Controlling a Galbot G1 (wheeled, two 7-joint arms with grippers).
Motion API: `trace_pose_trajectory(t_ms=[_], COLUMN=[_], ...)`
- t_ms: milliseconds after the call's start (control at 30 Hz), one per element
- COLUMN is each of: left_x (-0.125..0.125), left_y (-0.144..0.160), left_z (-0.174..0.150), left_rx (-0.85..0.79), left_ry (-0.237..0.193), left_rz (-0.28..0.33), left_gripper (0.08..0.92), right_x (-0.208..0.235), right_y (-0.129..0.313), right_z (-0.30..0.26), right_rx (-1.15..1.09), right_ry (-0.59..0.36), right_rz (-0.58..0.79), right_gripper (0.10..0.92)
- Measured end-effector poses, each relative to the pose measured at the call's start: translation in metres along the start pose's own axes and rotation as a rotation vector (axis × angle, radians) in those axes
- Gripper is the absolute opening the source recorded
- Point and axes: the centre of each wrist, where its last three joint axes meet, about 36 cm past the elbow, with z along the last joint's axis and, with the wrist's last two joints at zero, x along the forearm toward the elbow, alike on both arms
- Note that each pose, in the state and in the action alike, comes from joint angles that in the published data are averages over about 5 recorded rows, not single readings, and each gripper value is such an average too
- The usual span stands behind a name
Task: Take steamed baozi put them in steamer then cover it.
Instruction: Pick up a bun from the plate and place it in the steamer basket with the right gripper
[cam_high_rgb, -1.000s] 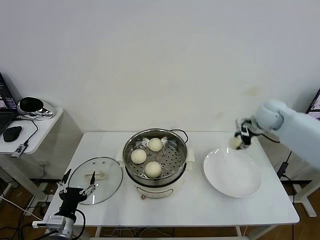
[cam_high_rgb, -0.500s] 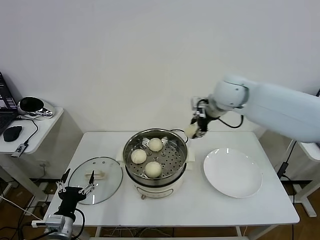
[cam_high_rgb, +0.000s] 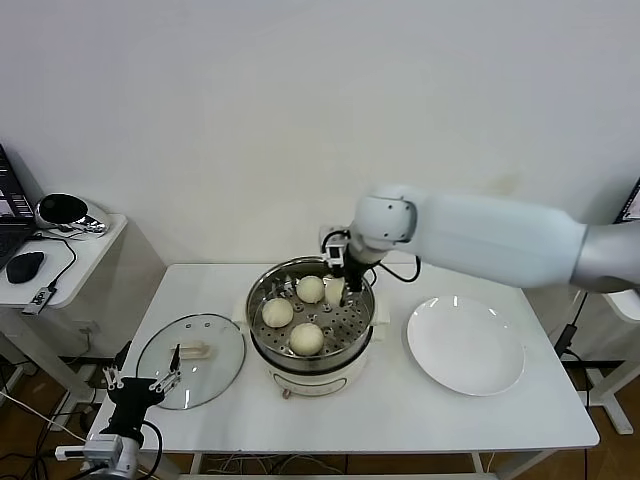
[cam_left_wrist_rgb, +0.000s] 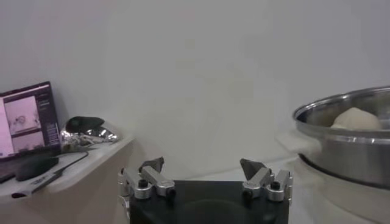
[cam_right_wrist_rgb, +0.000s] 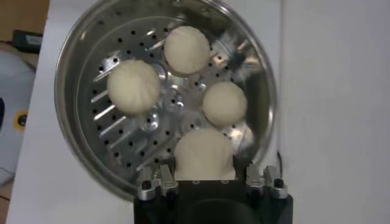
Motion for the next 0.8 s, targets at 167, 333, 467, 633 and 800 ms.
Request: trace_pose_trajectory(t_ms=[167,333,467,633,800], left_x=[0.000,0.000,-0.001,0.000,0.000], left_y=[0.001,0.002,0.002,0.002,0.003], left_z=[0.001,0.001,0.001,0.001,0.001], left_rx=[-0.001,0.000,0.001,0.002,0.002], left_ry=[-0.002,-0.003,-0.002,-0.002,-0.003], left_rz=[-0.001,-0.003,-0.004,-0.007,-0.011], left_gripper=[0.823,0.823,0.823,0.823,0.823], right_x=[-0.021,-0.038,-0.047,-0.044,-0.029], right_y=[0.003,0.007,0.010,0.009,0.007], right_z=[-0.004,-0.002,-0.002,-0.001,0.005], right_rx=[0.002,-0.002,-0.004,-0.006,-0.008], right_ry=[0.023,0.045,0.050,0.045,0.028], right_rz=[-0.014,-0.020,-0.028,-0.022,0.005], right_gripper=[0.594,0.594,0.629,0.765,0.819])
